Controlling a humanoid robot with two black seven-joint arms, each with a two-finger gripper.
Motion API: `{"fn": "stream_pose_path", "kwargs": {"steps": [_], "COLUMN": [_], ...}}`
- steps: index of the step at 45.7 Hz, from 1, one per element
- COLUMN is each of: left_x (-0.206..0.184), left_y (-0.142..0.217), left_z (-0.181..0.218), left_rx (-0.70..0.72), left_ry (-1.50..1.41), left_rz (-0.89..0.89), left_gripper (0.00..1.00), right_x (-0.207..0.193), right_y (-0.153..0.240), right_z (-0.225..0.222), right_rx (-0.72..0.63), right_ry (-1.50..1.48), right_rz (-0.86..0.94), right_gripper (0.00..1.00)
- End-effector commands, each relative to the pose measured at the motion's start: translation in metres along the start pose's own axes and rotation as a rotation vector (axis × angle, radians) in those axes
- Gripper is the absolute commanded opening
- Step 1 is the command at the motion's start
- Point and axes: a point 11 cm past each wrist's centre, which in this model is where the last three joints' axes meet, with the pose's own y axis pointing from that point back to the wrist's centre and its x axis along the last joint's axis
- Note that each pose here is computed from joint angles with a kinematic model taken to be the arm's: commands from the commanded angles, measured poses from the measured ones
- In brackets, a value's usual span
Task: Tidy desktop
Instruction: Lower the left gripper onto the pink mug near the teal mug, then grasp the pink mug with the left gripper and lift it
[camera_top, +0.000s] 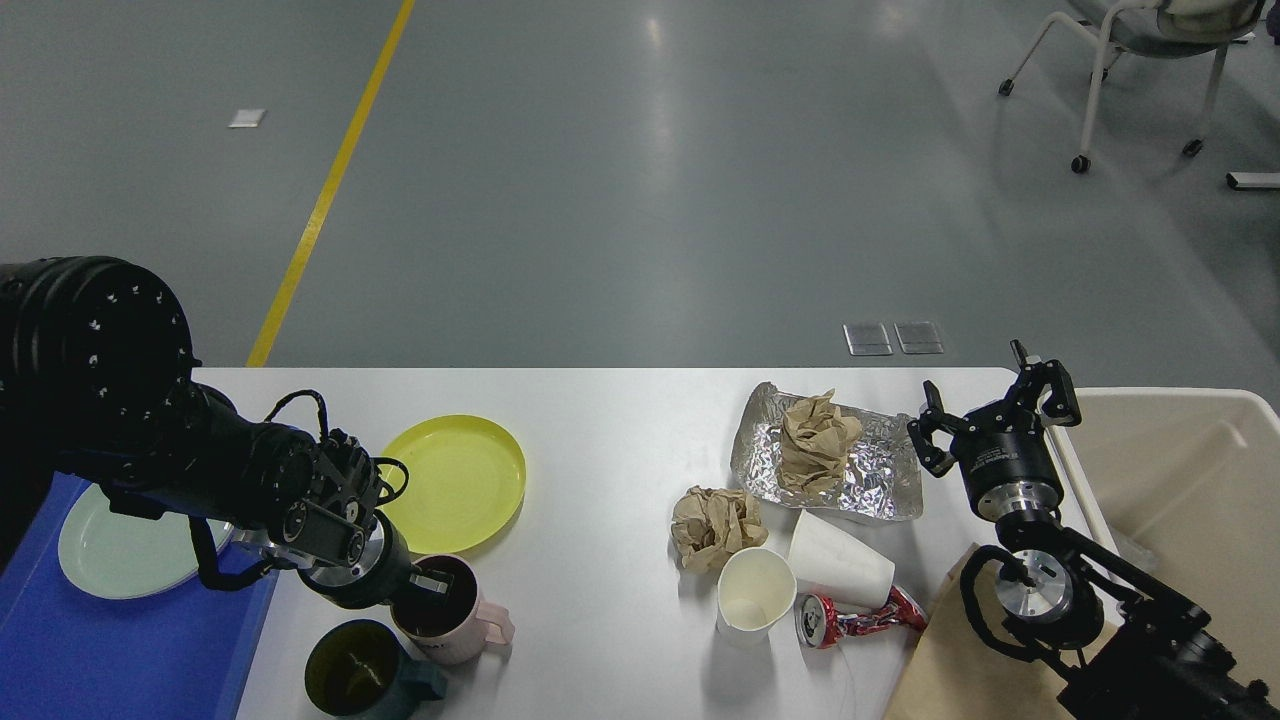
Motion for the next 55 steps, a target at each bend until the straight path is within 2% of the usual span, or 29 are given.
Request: {"fn": "stream_pose_path", "kwargs": {"steps": [1, 8, 18, 29, 37, 38, 43, 48, 55], "left_x": [0.002, 0.005, 0.036, 0.045, 0.036, 0.035, 0.028, 0.028, 0.028], "left_y": [0.003, 0.013, 0.071, 0.173, 0.254, 0.273, 0.312, 0.318, 0.313], "left_z": [-0.002, -0.010, -0.026, -0.016, -0.001, 0.002, 0.011, 0.012, -0.010], "left_rx": [-0.005, -0.028, -0.077, -0.099, -0.112, -0.122, -0.167, -0.175, -0.145], "left_ry": [0.004, 0.037, 0.095, 0.079, 0.040, 0.036, 0.030, 0.034, 0.086], "left_rz": [-0.001, -0.045, -0.086, -0.121, -0.061, -0.060, -0.088, -0.080, -0.075], "left_gripper": [0.00, 0.00, 0.00, 0.00, 0.00, 0.00, 0.00, 0.00, 0.00], "right_x": [0.000, 0.000, 0.000, 0.000, 0.000, 0.000, 0.000, 0.000, 0.000], "right_y": [0.000, 0.000, 0.000, 0.000, 0.000, 0.000, 0.000, 0.000, 0.000], "right_z": [0.000, 0.000, 0.001, 0.001, 0.000, 0.001, 0.000, 0.000, 0.000], "right_rx": [0.000, 0.000, -0.001, 0.000, 0.000, -0.001, 0.000, 0.000, 0.000], "right_ry": [0.000, 0.000, -0.001, 0.000, 0.000, -0.001, 0.000, 0.000, 0.000], "right_rz": [0.000, 0.000, 0.000, 0.001, 0.000, 0.000, 0.000, 0.000, 0.000], "right_gripper": [1.00, 1.00, 1.00, 1.00, 1.00, 1.00, 1.00, 1.00, 1.00]}}
